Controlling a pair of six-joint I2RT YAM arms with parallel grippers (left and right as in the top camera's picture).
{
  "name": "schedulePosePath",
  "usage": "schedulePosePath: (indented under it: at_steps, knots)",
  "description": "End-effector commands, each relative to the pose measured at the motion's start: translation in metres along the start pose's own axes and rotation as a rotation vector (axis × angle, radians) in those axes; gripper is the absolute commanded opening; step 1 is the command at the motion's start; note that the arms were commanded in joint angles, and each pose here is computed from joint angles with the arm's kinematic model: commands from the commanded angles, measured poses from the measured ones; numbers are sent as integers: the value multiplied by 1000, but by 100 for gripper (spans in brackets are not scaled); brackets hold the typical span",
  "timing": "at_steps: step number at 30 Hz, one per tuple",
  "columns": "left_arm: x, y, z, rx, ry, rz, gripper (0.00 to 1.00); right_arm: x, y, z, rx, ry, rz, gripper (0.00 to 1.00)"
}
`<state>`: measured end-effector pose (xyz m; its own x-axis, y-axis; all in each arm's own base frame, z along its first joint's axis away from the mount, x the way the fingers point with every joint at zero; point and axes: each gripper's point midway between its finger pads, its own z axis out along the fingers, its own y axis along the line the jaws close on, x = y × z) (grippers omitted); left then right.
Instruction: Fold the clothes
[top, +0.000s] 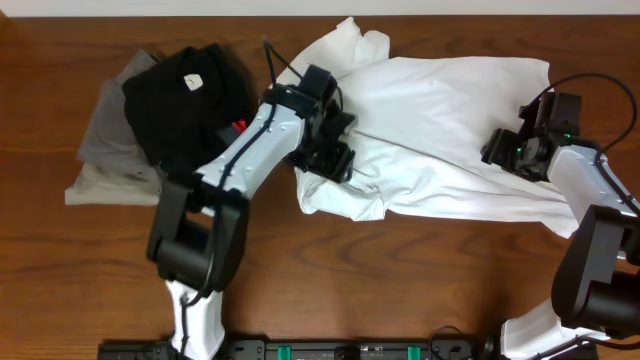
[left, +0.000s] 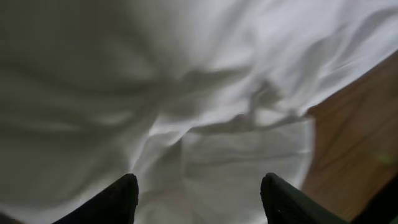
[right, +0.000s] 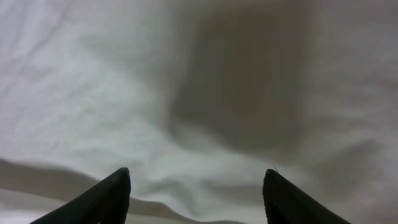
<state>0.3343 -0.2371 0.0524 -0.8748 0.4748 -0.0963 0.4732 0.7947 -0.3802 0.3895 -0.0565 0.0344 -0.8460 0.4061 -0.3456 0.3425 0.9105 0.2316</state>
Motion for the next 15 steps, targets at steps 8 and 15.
schedulePosePath:
  at_steps: [8, 15]
  knots:
    - [58, -6, 4, 2, 244, -41, 6, -5, -9, -2, 52, -23, 10, 67]
    - [96, -16, -20, 6, 385, -99, 6, -3, -26, 1, 144, -23, 14, 64]
